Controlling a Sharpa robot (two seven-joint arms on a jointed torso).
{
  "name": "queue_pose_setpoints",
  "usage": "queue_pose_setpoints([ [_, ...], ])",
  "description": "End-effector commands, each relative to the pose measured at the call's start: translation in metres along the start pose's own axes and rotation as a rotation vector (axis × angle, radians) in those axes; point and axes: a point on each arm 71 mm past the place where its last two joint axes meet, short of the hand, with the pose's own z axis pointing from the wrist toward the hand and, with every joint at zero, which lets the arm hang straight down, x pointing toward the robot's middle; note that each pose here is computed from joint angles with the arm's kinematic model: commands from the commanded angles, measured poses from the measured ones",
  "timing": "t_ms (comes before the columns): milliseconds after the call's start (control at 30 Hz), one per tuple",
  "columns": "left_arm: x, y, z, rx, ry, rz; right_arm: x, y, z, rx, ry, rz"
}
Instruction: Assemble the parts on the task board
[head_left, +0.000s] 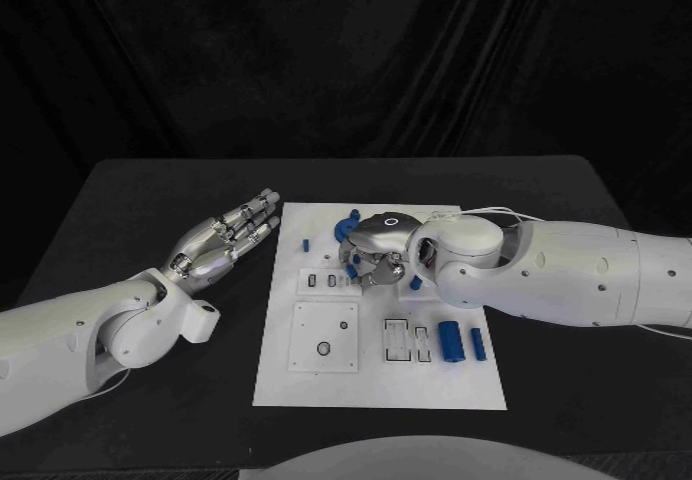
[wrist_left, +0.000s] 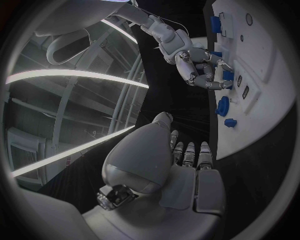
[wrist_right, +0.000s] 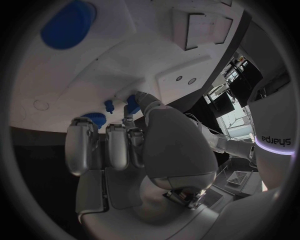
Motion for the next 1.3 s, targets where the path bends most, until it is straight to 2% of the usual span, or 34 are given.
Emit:
queue_pose_setpoints([
  [33, 0.0019, -0.0015, 0.0007, 0.028, 0.015, -0.009, 0.006, -0.002, 0.0, 0.024, 0.042, -0.012],
  [433, 0.0012, -0.0009, 0.0006, 0.024, 0.015, -0.009, 0.006, -0.005, -0.002, 0.026, 0.031, -0.009],
  [567, 0.0008, -0.0011, 0.0001, 0.025, 0.012, -0.007, 0.003, -0.006, -0.004, 0.023, -0.004, -0.002],
  [733, -0.0003, -0.002, -0.0017, 0.028, 0.005, -0.003, -0.004, -0.008, -0.01, 0.015, -0.073, 0.009],
  [867, -0.001, -0.0041, -0.0037, 0.04, -0.015, 0.012, -0.019, -0.011, -0.016, 0.008, -0.14, 0.006],
  [1133, -0.0006, -0.0093, -0.0053, 0.05, -0.051, 0.043, -0.067, -0.019, -0.041, 0.004, -0.301, 0.004],
  [1200, -0.0005, -0.0111, -0.0055, 0.052, -0.056, 0.048, -0.077, -0.022, -0.048, 0.011, -0.315, 0.026],
  [1300, -0.0009, -0.0154, -0.0034, 0.058, -0.059, 0.056, -0.089, -0.028, -0.06, 0.034, -0.307, 0.078],
])
